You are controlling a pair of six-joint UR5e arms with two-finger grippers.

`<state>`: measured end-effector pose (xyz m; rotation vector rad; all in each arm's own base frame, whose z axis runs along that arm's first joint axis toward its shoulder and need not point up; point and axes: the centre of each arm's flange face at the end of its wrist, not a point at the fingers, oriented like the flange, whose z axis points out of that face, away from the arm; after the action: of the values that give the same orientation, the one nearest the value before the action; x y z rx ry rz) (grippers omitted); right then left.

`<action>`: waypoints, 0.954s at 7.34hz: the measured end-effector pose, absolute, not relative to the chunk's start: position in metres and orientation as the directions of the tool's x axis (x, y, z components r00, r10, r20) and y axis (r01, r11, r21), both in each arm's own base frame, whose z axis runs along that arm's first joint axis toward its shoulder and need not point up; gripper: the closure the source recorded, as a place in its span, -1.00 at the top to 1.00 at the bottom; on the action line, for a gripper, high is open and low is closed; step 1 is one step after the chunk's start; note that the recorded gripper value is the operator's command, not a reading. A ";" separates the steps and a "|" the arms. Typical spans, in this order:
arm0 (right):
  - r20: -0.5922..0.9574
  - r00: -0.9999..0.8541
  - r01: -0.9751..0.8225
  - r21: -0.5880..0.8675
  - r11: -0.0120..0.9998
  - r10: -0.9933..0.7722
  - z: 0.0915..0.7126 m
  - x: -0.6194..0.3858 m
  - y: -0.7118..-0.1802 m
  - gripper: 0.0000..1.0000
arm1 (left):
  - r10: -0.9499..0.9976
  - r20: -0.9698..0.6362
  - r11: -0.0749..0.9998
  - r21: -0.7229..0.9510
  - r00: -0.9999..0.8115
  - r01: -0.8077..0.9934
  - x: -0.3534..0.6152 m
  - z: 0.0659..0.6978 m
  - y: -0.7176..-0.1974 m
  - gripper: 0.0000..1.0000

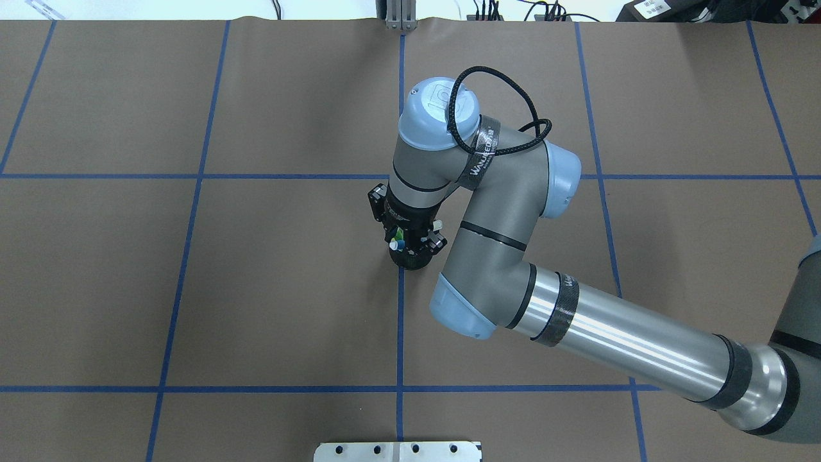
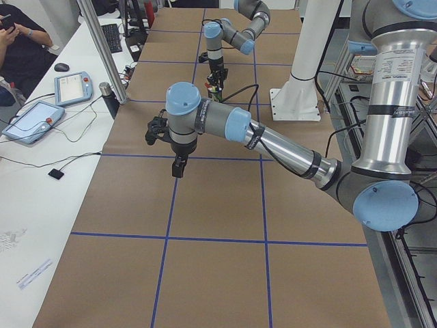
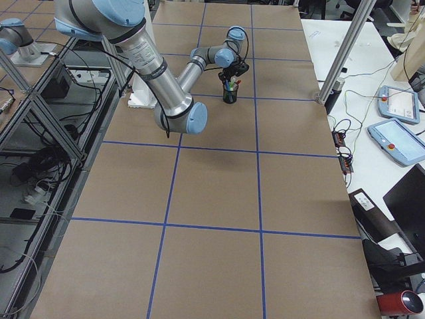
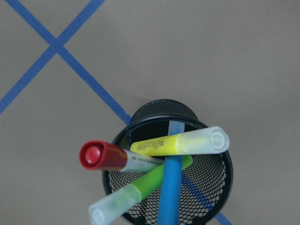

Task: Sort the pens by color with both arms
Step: 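Lower the right gripper onto the blue marker in the cup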

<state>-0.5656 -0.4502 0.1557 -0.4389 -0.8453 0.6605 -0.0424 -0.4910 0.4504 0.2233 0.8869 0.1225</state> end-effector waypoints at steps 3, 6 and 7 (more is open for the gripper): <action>0.536 0.488 -0.357 -0.597 0.718 0.689 0.157 -0.564 -0.449 -0.24 | 0.198 -0.753 0.970 0.244 0.627 -0.013 -0.043 0.450 -0.491 1.00; 0.532 0.491 -0.359 -0.598 0.717 0.689 0.158 -0.554 -0.443 -0.30 | 0.198 -0.753 0.970 0.243 0.627 -0.014 -0.042 0.451 -0.491 1.00; 0.532 0.491 -0.360 -0.597 0.717 0.690 0.159 -0.553 -0.443 -0.30 | 0.197 -0.753 0.970 0.243 0.627 -0.014 -0.042 0.451 -0.491 1.00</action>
<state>-0.5535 -0.4427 0.1589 -0.4418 -0.8363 0.6623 -0.0423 -0.4912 0.4509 0.2224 0.8863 0.1222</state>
